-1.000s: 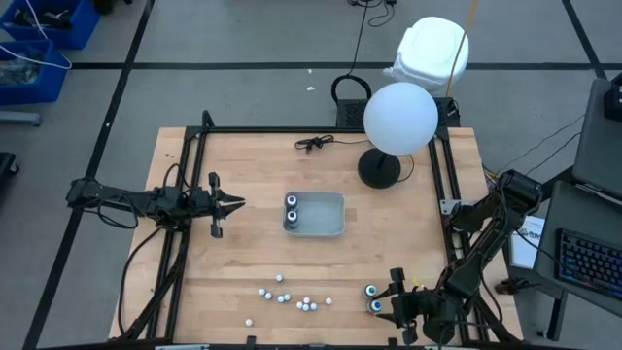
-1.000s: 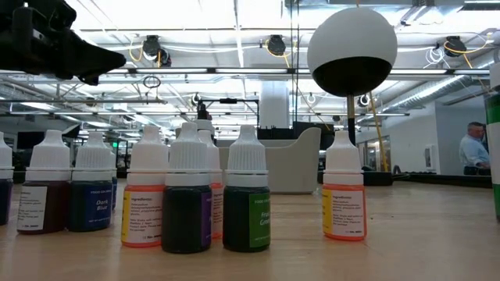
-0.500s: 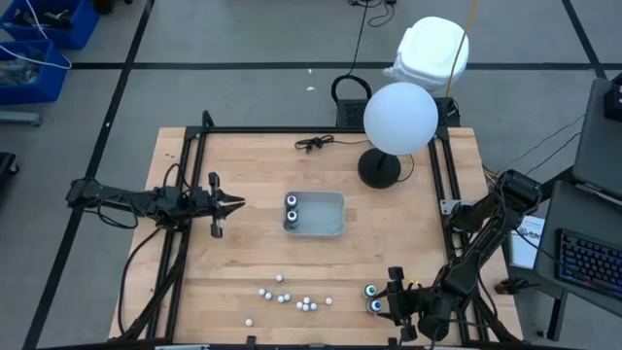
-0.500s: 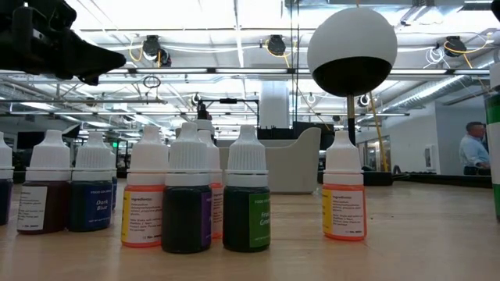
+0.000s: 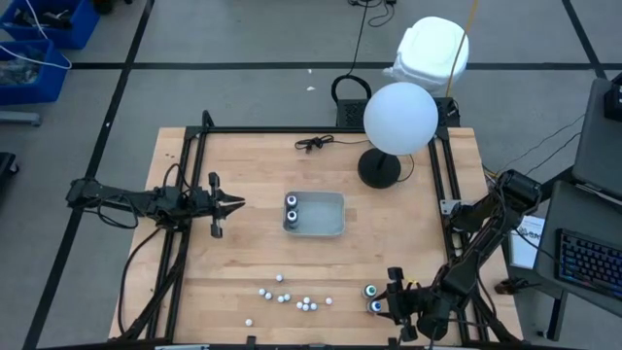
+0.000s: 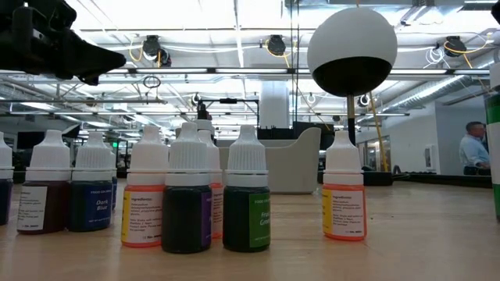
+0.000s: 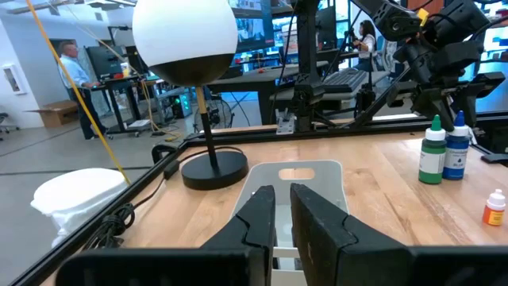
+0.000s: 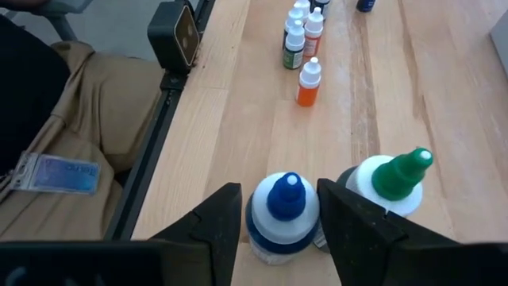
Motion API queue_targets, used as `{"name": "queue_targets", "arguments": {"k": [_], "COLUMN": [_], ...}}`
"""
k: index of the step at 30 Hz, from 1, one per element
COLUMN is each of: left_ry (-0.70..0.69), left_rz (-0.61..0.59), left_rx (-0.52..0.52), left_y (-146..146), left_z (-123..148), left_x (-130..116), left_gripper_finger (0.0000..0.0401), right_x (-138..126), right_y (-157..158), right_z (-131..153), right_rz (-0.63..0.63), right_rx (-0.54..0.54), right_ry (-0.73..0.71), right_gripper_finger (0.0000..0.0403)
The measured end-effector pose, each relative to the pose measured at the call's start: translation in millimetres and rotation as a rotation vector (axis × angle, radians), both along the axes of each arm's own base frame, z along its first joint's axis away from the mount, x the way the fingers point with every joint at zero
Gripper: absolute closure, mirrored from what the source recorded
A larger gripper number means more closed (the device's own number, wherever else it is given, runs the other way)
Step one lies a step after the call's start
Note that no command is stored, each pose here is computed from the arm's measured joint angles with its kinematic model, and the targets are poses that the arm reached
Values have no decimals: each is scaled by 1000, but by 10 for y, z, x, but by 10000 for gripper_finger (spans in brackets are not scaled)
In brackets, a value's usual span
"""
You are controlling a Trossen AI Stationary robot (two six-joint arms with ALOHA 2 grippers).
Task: Pick & Place food coloring
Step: Put the large blue food coloring bottle into the gray bin
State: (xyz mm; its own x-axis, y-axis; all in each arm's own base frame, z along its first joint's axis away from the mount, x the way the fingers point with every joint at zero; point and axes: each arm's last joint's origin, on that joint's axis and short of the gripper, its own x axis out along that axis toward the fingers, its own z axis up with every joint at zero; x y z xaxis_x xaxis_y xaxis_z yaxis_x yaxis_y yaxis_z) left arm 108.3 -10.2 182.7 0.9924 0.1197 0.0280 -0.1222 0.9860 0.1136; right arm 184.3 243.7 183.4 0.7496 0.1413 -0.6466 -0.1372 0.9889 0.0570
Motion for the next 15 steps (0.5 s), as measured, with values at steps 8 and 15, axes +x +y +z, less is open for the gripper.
{"name": "queue_targets", "arguments": {"k": [8,15], "left_ry": [0,1], "left_rz": [0,0], "left_rx": [0,4], "left_y": [0,0], "left_z": [0,0], "left_x": [0,0], "left_gripper_finger": [350,350], "right_x": [13,22], "right_y": [-17,-58], "right_z": [-6,-32], "right_rz": [-3,-34], "right_rx": [-10,-4], "right_ry": [5,44], "right_gripper_finger": [264,274]}}
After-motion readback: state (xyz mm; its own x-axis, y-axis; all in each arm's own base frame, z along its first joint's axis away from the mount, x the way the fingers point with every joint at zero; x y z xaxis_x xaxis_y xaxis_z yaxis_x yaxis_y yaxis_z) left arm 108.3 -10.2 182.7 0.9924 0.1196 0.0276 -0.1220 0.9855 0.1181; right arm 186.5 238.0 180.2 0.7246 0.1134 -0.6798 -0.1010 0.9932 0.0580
